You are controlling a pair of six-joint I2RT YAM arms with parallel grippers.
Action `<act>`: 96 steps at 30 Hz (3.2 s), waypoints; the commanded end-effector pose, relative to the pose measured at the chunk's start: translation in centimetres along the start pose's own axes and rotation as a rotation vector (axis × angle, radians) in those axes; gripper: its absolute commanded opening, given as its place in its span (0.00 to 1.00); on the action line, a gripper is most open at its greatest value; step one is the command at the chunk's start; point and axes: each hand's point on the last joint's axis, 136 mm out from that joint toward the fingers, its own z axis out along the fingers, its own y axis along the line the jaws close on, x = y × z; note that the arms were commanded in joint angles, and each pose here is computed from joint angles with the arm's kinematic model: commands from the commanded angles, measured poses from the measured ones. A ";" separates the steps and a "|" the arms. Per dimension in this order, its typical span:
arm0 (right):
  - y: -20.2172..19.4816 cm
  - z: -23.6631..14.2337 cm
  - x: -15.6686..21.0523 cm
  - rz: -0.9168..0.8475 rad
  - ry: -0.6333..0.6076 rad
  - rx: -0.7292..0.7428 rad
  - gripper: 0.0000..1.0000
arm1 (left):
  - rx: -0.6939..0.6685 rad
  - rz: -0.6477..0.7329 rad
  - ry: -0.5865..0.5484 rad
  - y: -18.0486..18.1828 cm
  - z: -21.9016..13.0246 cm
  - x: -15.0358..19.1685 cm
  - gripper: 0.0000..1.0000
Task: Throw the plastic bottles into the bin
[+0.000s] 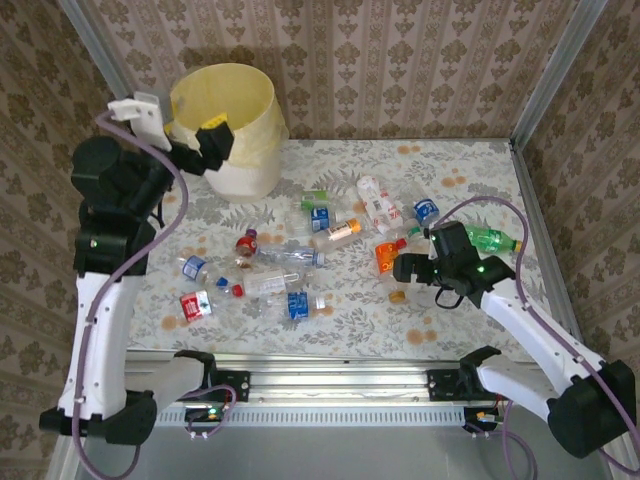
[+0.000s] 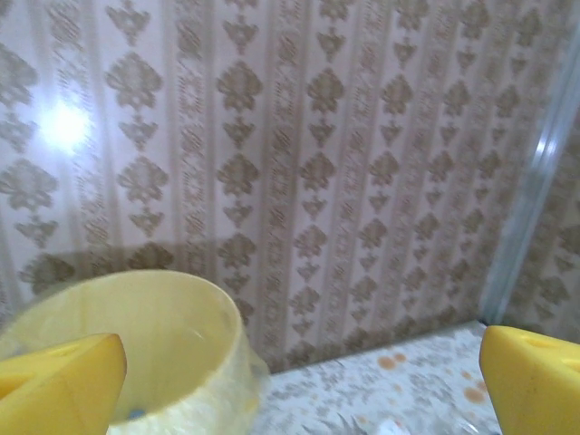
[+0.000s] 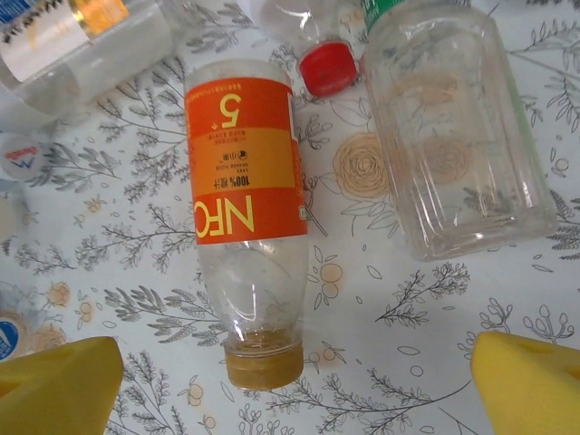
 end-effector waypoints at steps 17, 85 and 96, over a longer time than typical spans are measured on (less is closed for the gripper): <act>0.3 6.2 4.6 -0.017 0.247 0.070 0.94 | 0.135 -0.192 0.252 -4.4 -6.1 11.1 1.00; 7.7 -3.7 -2.4 -0.134 -0.211 -0.335 0.22 | 0.517 -0.424 0.414 -17.1 3.1 24.9 1.00; 8.6 -3.9 -2.2 -0.144 -0.220 -0.389 0.22 | 0.632 -0.485 0.435 -21.3 5.3 26.5 1.00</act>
